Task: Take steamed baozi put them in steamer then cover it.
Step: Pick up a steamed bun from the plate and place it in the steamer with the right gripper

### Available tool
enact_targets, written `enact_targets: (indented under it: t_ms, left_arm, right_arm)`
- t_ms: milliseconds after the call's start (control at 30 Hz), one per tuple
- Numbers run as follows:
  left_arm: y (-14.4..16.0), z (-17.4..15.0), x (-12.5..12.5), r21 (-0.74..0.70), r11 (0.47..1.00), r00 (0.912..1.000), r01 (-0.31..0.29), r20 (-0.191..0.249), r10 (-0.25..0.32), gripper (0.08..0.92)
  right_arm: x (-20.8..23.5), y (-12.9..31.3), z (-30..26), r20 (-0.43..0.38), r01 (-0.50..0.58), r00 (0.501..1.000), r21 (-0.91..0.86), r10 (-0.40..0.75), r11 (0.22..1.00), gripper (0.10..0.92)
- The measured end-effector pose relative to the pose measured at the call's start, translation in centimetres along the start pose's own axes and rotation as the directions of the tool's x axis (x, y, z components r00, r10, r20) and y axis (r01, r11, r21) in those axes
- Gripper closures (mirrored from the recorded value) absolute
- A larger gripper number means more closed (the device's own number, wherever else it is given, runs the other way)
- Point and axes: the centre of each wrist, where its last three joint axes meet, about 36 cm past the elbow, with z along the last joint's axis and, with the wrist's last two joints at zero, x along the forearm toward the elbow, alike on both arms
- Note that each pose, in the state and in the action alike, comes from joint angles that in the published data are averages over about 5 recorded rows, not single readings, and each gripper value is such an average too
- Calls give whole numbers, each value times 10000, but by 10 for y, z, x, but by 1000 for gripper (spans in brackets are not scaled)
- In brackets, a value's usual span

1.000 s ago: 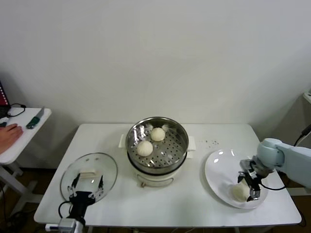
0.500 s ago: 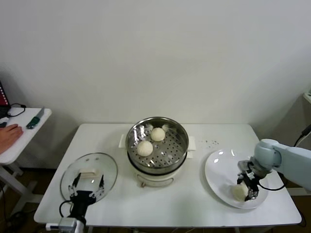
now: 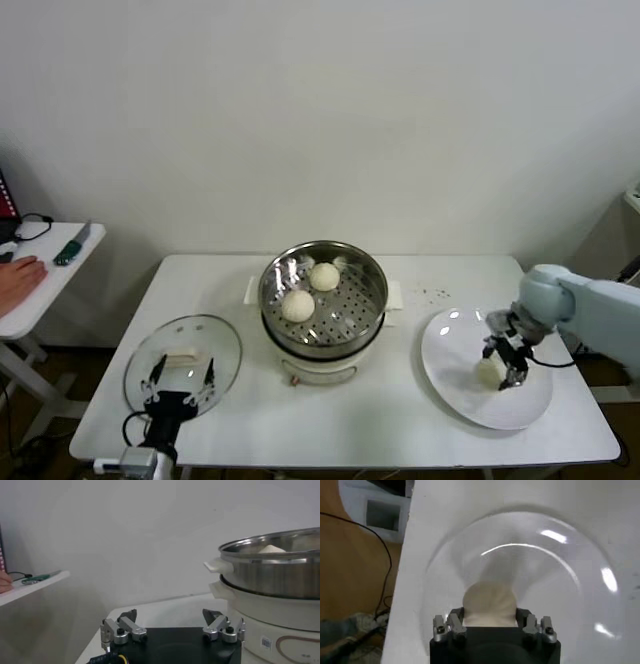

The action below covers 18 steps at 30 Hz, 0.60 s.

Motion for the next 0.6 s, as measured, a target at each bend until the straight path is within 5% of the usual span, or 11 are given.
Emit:
enact_targets:
  t_ms: [300, 600]
  left_arm:
    - [-3, 2, 3, -100, 9999, 9999, -93, -89, 92, 177]
    - [-2, 0, 2, -221, 9997, 9999, -120, -23, 119, 177]
  right_arm:
    - [110, -70, -52, -396, -1052, 9913, 3308, 1251, 9378, 344]
    - [180, -112, -147, -563, -1076, 9794, 6677, 1942, 7366, 341]
